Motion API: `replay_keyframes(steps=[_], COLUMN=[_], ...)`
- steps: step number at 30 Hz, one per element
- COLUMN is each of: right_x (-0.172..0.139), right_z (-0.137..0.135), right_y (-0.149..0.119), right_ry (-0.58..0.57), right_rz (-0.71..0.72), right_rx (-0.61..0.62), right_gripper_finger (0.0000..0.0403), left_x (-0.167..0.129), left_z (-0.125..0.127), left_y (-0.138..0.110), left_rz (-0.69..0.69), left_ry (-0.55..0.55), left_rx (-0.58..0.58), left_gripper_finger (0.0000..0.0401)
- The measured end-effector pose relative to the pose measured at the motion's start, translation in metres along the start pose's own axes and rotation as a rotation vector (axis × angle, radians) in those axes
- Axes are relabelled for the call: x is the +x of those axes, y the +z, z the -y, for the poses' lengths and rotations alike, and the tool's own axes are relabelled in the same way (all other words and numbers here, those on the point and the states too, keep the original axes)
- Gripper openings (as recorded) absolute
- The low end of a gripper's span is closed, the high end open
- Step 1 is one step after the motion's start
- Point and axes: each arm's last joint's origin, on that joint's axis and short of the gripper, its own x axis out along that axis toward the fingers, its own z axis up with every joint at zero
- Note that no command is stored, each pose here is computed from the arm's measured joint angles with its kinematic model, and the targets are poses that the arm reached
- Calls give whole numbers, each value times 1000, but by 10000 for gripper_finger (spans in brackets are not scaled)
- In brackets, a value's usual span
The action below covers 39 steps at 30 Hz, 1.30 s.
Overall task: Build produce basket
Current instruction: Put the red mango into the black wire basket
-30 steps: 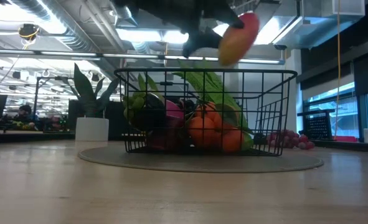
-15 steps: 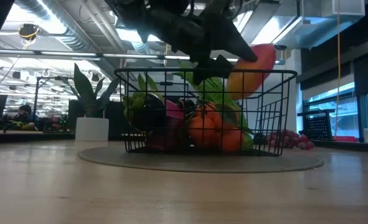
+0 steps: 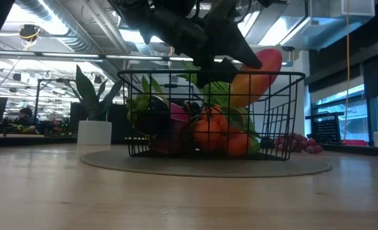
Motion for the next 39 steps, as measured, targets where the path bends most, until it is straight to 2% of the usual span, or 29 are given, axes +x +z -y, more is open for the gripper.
replay_keyframes(steps=[9,14,30,39], right_x=[0,0,0,0], right_z=[1,2,3,3], right_y=[2,4,8,8], right_ry=[-9,-16,-32,-32], right_rz=[22,38,77,77], right_rx=[-30,-37,-53,-53], right_gripper_finger=[106,106,106,106], left_x=[0,0,0,0], left_z=[1,-1,-1,-1], left_y=[0,0,-1,-1], left_rz=[0,14,4,5], left_ry=[2,46,46,51], left_rx=[2,2,-6,1], left_gripper_finger=[233,233,235,287])
